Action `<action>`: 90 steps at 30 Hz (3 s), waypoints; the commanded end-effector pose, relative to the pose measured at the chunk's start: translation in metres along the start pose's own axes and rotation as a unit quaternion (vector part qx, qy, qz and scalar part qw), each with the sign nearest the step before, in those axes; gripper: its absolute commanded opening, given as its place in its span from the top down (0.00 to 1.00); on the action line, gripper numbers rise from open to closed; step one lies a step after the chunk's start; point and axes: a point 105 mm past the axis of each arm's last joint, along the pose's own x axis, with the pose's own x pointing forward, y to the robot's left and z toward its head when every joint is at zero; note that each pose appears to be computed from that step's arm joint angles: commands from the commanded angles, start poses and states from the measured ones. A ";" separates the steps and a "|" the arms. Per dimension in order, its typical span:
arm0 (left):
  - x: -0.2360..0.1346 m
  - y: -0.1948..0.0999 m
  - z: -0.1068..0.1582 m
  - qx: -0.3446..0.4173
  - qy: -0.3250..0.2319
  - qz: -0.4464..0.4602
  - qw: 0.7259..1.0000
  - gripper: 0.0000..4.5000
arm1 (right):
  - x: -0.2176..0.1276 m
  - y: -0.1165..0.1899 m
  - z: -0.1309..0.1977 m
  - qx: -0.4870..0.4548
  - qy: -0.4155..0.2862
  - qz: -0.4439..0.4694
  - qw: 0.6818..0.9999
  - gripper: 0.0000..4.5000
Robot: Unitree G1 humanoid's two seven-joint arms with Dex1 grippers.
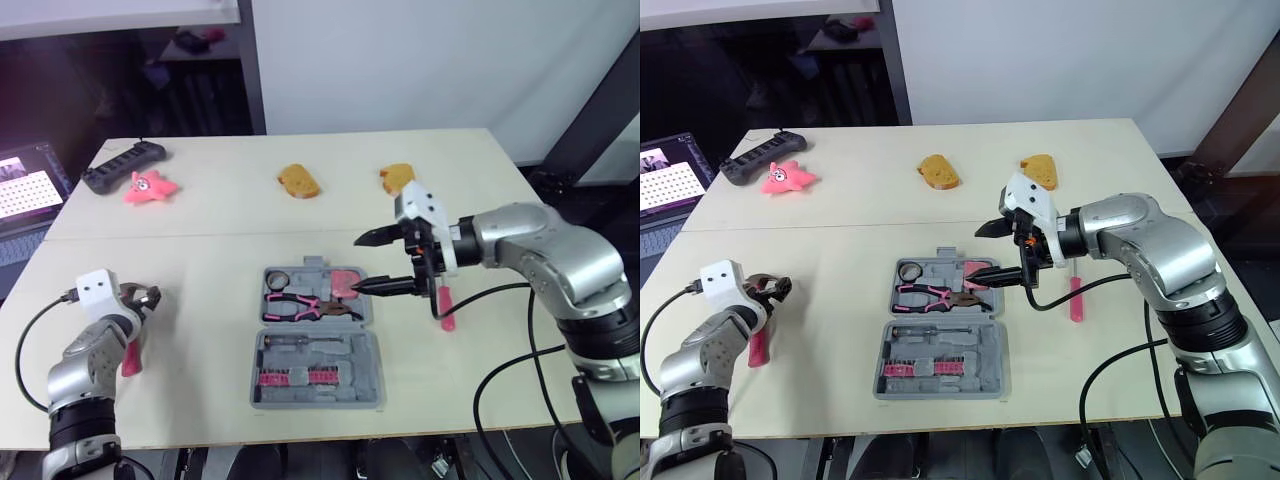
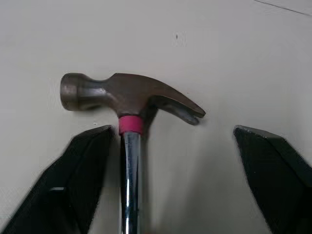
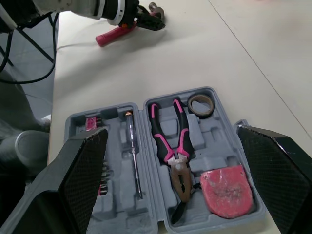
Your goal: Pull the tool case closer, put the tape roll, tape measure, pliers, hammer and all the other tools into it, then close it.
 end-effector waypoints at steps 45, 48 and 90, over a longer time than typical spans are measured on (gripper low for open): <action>-0.028 -0.014 -0.006 0.030 0.010 -0.028 0.999 0.28 | -0.001 -0.018 0.018 -0.042 -0.012 -0.049 0.998 0.00; -0.025 -0.020 -0.004 0.026 0.008 -0.045 0.999 0.40 | -0.001 -0.019 0.018 -0.044 -0.013 -0.051 0.998 0.00; -0.168 -0.219 -0.013 0.485 0.169 -0.663 0.545 0.99 | -0.038 0.051 -0.041 0.049 0.121 -0.085 0.988 0.00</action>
